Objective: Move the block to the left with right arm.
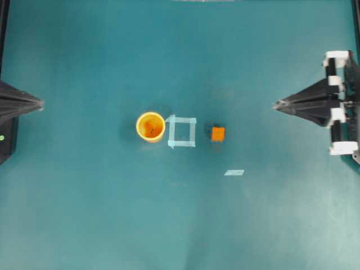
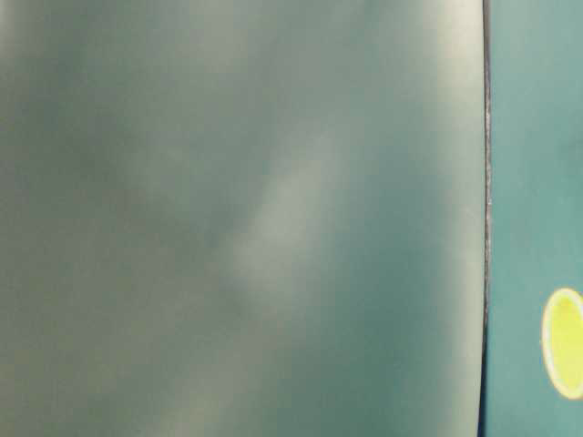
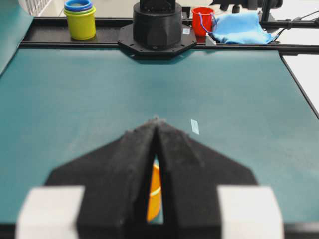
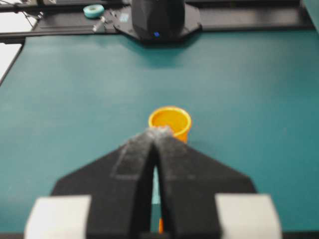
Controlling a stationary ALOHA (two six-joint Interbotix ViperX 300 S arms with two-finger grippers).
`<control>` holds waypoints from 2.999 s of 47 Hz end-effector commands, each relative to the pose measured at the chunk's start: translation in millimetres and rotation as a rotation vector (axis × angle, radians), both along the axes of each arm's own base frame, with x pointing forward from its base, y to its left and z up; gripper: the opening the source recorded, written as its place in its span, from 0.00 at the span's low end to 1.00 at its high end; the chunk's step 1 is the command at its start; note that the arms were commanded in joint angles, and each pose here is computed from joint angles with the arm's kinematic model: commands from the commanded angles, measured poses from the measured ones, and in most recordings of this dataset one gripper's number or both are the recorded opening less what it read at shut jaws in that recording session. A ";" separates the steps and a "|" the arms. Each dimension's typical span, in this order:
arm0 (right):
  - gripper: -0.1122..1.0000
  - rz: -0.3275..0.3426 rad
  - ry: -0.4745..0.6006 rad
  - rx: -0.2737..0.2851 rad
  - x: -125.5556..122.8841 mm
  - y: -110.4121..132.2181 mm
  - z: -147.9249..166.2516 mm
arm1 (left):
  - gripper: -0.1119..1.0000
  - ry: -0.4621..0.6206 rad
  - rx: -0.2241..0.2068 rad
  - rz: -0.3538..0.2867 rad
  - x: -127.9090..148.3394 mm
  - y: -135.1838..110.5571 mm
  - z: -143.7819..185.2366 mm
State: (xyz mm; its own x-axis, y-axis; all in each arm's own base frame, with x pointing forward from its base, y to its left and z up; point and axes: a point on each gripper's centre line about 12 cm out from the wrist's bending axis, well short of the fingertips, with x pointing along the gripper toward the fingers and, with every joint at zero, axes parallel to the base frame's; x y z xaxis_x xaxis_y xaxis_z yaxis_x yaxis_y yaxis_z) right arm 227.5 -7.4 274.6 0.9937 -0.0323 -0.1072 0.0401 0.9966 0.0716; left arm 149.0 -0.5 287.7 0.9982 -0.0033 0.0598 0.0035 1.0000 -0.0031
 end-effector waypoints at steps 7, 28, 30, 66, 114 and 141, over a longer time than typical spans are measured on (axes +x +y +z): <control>0.36 -0.027 0.052 0.039 24.4 -6.3 -3.1 | 0.10 -0.015 -0.002 -0.001 -18.3 -0.1 0.3; 0.57 -0.035 0.333 0.044 94.6 -11.9 -58.0 | 0.10 0.032 0.000 0.000 -29.8 0.1 1.1; 0.58 -0.035 0.376 0.044 100.7 -12.3 -66.4 | 0.10 0.038 0.001 -0.001 -30.5 0.0 0.4; 0.68 -0.036 0.673 0.052 126.9 -13.9 -146.9 | 0.10 0.040 0.013 0.002 -48.3 0.4 13.1; 0.46 -0.036 0.788 0.065 133.2 -11.5 -103.6 | 0.10 0.040 0.001 0.002 -48.5 0.4 13.6; 0.46 -0.028 0.654 0.035 159.3 -13.4 -25.5 | 0.10 0.048 0.001 0.002 -47.3 0.4 11.9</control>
